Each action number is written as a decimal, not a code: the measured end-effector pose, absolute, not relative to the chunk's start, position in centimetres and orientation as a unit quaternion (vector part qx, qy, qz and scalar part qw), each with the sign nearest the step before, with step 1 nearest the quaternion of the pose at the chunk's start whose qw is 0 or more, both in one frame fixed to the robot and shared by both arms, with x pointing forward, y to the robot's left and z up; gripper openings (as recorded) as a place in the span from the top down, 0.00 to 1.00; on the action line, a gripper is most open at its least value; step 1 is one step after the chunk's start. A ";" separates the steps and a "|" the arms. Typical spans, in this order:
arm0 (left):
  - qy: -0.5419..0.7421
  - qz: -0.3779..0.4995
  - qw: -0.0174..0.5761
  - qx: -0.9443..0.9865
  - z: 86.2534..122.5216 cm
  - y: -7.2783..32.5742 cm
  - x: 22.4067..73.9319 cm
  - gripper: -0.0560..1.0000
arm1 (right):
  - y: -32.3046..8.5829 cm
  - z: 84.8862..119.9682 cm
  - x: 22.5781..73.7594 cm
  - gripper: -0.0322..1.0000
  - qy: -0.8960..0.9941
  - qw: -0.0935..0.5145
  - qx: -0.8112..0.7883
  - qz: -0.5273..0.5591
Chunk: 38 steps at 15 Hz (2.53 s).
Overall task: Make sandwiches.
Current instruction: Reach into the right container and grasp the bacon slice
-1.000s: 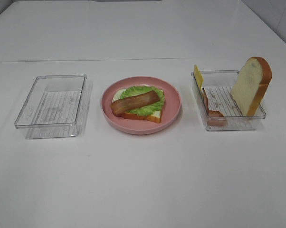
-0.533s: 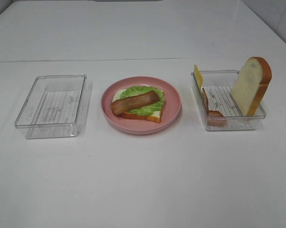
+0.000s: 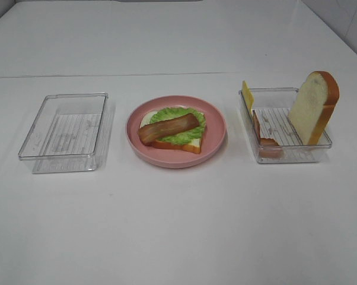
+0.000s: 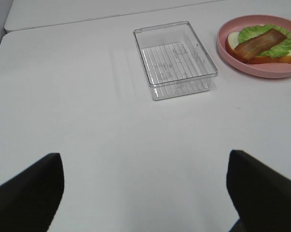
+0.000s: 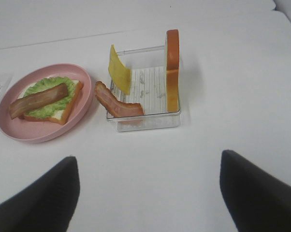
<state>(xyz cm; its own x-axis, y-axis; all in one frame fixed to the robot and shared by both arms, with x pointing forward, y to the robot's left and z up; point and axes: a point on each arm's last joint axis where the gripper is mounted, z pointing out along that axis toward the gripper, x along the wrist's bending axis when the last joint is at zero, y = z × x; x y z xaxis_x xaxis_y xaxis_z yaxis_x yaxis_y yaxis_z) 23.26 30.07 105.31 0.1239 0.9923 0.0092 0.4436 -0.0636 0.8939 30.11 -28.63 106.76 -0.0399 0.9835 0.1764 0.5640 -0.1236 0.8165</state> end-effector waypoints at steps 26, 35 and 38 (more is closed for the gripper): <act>0.561 0.352 0.391 0.639 105.3 30.1 23.3 0.13 | -18.3 98.9 63.4 0.35 0.766 -0.050 0.635 0.087; 0.561 0.352 0.391 0.639 105.3 30.1 23.3 0.13 | -18.4 95.1 64.5 0.58 0.759 -0.054 0.646 0.055; 0.561 0.352 0.391 0.639 105.3 30.1 23.3 0.13 | -18.4 95.1 64.5 0.68 0.759 -0.054 0.647 0.056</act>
